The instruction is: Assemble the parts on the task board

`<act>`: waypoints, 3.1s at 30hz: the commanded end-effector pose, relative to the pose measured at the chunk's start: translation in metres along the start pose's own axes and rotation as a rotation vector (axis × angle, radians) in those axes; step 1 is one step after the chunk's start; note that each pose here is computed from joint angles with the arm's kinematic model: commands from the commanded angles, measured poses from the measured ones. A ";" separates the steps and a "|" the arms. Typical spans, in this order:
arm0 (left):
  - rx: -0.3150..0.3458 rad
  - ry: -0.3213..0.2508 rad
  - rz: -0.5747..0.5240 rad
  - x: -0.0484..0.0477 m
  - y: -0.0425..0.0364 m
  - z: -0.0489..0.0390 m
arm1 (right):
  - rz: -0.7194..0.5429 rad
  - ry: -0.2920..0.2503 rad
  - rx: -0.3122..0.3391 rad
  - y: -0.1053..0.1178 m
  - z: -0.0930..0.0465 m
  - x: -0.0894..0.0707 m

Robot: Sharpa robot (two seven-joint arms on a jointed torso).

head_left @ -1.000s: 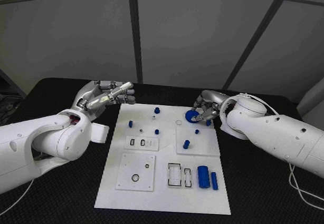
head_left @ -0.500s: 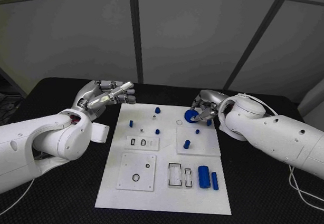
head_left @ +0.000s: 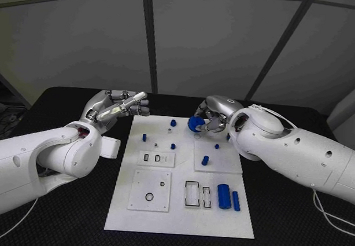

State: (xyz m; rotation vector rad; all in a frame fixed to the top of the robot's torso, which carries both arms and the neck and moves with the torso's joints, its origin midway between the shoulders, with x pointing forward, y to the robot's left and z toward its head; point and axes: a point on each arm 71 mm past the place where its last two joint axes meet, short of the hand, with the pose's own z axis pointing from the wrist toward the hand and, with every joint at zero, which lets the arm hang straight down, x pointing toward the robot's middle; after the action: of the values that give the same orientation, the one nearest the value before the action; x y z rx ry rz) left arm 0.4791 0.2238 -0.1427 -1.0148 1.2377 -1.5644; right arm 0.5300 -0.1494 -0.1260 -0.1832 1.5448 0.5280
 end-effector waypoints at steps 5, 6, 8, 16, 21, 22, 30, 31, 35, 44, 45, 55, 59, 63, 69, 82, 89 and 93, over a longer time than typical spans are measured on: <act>0.009 0.014 -0.001 0.0028 -0.0010 0.0012 | -0.067 -0.094 -0.070 0.033 0.011 -0.002; 0.009 0.014 -0.002 0.0030 -0.0010 0.0014 | -0.068 -0.094 -0.075 0.037 0.014 0.000; 0.009 0.015 -0.002 0.0032 -0.0008 0.0016 | -0.071 -0.087 -0.082 0.043 0.017 0.004; 0.008 0.016 -0.003 0.0041 0.0000 0.0029 | -0.087 -0.039 -0.107 0.061 0.027 0.026; 0.008 0.018 -0.004 0.0050 0.0003 0.0034 | -0.090 -0.027 -0.108 0.065 0.030 0.032; 0.008 0.018 -0.004 0.0050 0.0003 0.0035 | -0.091 -0.026 -0.108 0.066 0.031 0.033; 0.008 0.018 -0.005 0.0052 0.0004 0.0036 | -0.094 -0.013 -0.111 0.070 0.034 0.037; 0.008 0.019 -0.005 0.0055 0.0004 0.0037 | -0.094 -0.010 -0.111 0.070 0.035 0.038; 0.008 0.020 -0.006 0.0059 0.0005 0.0038 | -0.099 0.006 -0.106 0.070 0.037 0.040; 0.007 0.019 -0.005 0.0056 0.0005 0.0037 | -0.108 0.041 -0.090 0.068 0.039 0.044; 0.007 0.019 -0.005 0.0057 0.0005 0.0037 | -0.109 0.043 -0.089 0.067 0.039 0.045; 0.006 0.019 -0.005 0.0057 0.0004 0.0036 | -0.104 0.048 -0.080 0.066 0.040 0.046; 0.006 0.018 -0.005 0.0054 0.0004 0.0035 | -0.099 0.053 -0.077 0.065 0.041 0.047; 0.006 0.017 -0.004 0.0052 0.0004 0.0035 | -0.095 0.069 -0.073 0.064 0.041 0.048; 0.006 0.013 -0.002 0.0047 0.0005 0.0036 | -0.094 0.088 -0.070 0.063 0.040 0.049; 0.002 0.011 -0.001 0.0039 0.0008 0.0036 | -0.081 0.122 -0.042 0.054 0.040 0.051; 0.002 0.008 0.001 0.0031 0.0007 0.0035 | -0.073 0.099 -0.035 0.050 0.037 0.048; 0.002 0.008 0.001 0.0028 0.0007 0.0033 | -0.060 0.055 -0.043 0.048 0.033 0.044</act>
State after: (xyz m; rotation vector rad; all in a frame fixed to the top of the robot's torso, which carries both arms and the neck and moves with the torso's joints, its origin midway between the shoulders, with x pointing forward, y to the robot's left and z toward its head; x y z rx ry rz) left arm 0.4816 0.2205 -0.1442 -1.0196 1.2441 -1.5638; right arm 0.5374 -0.0840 -0.1613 -0.3011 1.6158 0.4934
